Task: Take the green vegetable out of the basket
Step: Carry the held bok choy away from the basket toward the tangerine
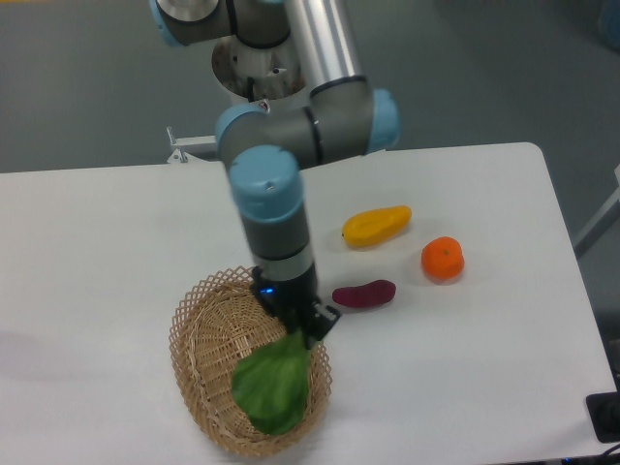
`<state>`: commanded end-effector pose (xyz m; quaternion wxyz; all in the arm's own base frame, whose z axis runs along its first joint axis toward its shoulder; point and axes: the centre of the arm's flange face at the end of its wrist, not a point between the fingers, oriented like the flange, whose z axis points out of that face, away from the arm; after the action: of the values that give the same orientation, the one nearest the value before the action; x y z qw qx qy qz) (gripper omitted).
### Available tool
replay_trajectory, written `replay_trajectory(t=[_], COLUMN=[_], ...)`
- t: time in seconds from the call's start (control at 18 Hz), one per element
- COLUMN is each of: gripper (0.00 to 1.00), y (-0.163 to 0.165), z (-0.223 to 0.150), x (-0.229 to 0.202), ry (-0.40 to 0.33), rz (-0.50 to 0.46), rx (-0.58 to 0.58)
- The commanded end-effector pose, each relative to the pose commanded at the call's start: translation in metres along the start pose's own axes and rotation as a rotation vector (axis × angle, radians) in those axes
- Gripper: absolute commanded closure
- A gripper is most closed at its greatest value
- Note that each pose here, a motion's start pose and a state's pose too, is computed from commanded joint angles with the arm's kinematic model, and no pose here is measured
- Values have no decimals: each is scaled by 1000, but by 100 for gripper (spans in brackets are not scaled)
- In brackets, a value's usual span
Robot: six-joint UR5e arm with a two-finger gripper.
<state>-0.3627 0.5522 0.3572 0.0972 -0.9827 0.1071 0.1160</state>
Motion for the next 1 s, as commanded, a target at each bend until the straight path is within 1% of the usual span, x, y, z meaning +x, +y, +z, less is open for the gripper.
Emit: replay_trajectory(t=[0.17,0.33,0.5,0.67,0.78,0.89,1.0], gripper=[72,72,72,71,71,71,71], y=[25,56,96,134,158,173,181], z=[-11,-12,-10,-7,-4,-2,1], x=[-34,-59,-86,-108,-122,-130,-132], ry=[23,41,40,48,55,58,64], rz=[15,84,109,170,188,220,223], rx=[-33,-56,-71,-69,-61,-54,-56])
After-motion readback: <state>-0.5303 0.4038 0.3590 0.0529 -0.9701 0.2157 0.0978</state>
